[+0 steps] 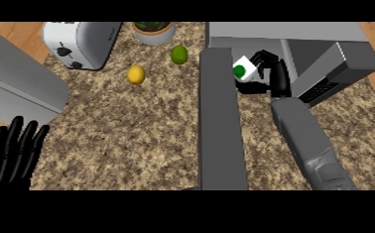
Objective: Pick up the milk, place it into the microwave and close the microwave
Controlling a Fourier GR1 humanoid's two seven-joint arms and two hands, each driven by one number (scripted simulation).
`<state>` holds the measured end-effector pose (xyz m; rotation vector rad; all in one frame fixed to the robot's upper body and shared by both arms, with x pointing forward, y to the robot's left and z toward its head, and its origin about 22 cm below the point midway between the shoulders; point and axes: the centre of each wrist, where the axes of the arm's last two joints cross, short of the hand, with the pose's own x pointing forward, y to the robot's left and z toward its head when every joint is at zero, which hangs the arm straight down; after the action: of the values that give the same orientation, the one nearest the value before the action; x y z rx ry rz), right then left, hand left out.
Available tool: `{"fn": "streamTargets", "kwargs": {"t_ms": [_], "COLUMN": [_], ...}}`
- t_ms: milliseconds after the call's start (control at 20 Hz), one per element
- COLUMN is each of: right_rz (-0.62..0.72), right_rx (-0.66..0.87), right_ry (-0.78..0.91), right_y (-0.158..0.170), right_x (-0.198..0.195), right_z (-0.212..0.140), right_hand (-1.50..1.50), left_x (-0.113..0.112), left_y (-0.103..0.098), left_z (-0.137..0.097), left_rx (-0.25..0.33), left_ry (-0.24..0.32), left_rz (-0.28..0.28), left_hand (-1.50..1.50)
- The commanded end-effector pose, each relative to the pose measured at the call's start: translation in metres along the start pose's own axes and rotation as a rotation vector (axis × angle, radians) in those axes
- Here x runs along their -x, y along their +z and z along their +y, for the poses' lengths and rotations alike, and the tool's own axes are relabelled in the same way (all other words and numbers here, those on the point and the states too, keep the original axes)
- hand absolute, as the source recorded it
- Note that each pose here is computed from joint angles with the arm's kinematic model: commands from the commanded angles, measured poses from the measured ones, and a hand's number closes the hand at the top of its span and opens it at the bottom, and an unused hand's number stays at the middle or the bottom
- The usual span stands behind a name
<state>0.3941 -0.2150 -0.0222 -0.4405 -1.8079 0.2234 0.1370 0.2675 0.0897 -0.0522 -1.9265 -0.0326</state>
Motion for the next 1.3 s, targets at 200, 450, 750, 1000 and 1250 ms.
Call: {"fn": "streamTargets", "kwargs": {"t_ms": [200, 450, 750, 1000, 1250], "right_rz": [0.051, -0.057, -0.040, -0.026, -0.013], "right_rx": [0.197, 0.302, 0.115, 0.022, 0.023], "right_ry": [0.150, 0.325, 0.404, 0.420, 0.363], "right_y": [-0.026, -0.040, -0.047, -0.039, -0.035], "right_x": [-0.004, -0.011, -0.018, -0.018, -0.021], "right_z": [-0.020, -0.037, -0.030, -0.006, 0.011], "right_hand": [1.50, 1.50, -1.50, -1.50, -1.50], "left_x": [0.007, 0.002, 0.004, 0.006, 0.003], "left_y": [-0.005, -0.012, -0.017, -0.017, -0.010], "left_z": [0.001, 0.002, -0.010, -0.007, 0.004], "left_rx": [0.030, 0.024, 0.045, 0.065, 0.057], "left_ry": [0.013, -0.017, -0.052, -0.052, -0.079], "left_rz": [0.008, -0.004, 0.007, 0.007, 0.026], "left_hand": [-1.50, -1.50, -1.50, -1.50, -1.50]}}
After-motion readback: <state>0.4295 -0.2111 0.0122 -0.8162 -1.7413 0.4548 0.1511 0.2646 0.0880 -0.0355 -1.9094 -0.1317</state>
